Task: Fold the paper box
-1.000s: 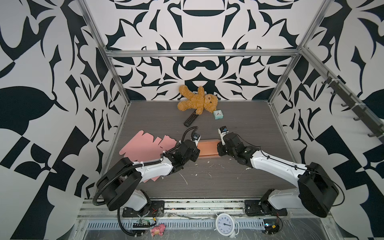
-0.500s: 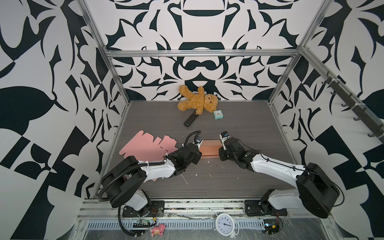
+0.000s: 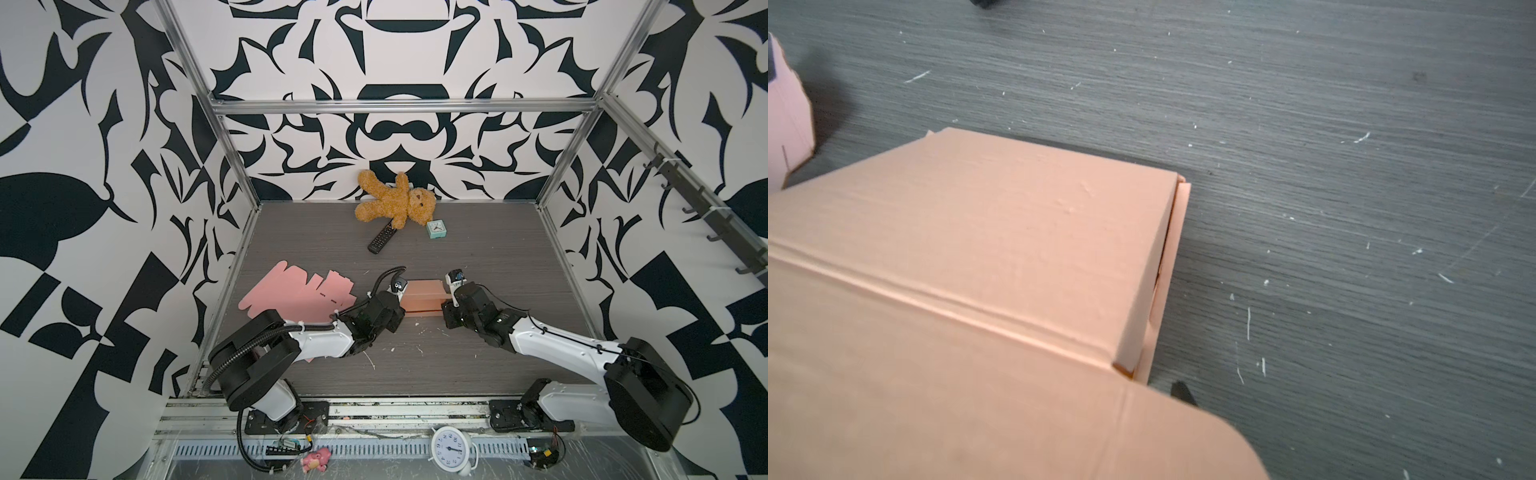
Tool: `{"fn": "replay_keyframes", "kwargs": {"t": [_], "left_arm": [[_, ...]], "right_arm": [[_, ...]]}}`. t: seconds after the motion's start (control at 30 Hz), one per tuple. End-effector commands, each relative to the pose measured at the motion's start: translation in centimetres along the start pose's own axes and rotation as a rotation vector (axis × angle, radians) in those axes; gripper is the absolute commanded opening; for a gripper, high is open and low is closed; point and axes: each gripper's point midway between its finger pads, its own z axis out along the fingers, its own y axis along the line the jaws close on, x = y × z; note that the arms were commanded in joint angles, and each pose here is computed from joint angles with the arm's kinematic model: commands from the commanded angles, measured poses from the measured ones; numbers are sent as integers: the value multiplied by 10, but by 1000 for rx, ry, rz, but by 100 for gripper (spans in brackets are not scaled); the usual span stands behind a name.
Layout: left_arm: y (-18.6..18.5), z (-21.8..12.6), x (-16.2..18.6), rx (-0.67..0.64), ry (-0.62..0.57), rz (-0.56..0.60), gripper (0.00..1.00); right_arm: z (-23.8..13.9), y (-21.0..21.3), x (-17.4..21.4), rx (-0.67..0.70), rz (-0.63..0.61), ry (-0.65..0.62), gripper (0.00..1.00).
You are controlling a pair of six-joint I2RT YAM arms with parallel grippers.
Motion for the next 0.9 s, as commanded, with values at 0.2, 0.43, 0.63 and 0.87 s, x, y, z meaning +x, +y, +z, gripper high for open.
{"fn": "replay_keyframes", "kwargs": {"t": [0.2, 0.43, 0.63, 0.87], "left_arm": [[-2, 4, 12, -4, 32, -6, 7], [-1, 5, 13, -14, 45, -18, 7], [-5, 6, 11, 3, 47, -21, 8], [-5, 6, 10, 5, 46, -21, 8]], "right_arm": [[-24, 8, -3, -105, 42, -112, 57], [-44, 23, -7, -214, -5, -162, 59], [-76, 35, -24, -314, -21, -266, 61], [-100, 52, -50, -393, 47, -277, 60]]}}
